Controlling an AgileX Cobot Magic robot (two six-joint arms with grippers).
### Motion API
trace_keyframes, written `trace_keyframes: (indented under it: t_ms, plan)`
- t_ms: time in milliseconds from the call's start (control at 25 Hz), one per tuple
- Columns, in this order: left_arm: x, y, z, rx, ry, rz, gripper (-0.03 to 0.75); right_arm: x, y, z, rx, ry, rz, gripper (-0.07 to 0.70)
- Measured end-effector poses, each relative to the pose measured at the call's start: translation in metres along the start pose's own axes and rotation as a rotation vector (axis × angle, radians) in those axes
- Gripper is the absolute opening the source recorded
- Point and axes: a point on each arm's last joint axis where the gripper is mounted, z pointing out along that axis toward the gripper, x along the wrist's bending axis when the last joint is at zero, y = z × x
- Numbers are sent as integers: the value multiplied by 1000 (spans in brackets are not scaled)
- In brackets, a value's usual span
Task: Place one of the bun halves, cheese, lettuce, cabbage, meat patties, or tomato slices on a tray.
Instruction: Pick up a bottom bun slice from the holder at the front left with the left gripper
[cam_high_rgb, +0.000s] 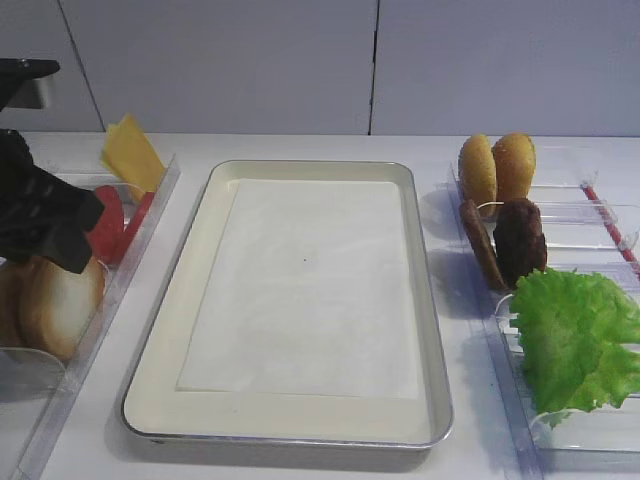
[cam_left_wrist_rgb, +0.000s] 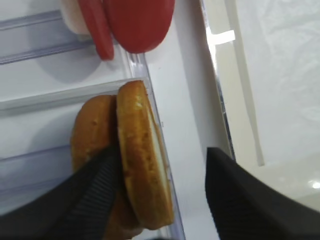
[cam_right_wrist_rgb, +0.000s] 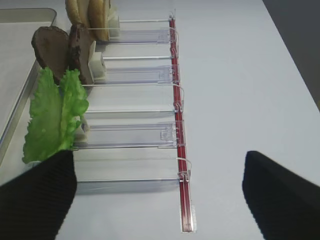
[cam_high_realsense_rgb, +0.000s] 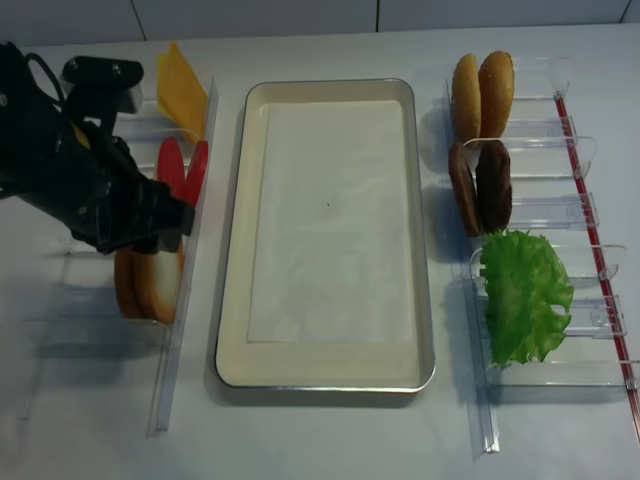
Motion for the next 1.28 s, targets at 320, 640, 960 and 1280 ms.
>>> trace_keyframes:
  t_ms: [320, 640, 960, 1280]
  plan:
    - [1, 0, 0, 4, 17, -13, 390, 0, 0, 0, 0, 0, 0, 694]
    - [-6, -2, 1, 13, -1, 0, 391, 0, 0, 0, 0, 0, 0, 694]
    - [-8, -6, 6, 24, 35, 14, 390, 0, 0, 0, 0, 0, 0, 694]
    - [-7, -6, 6, 22, 47, 10, 310, 0, 0, 0, 0, 0, 0, 694]
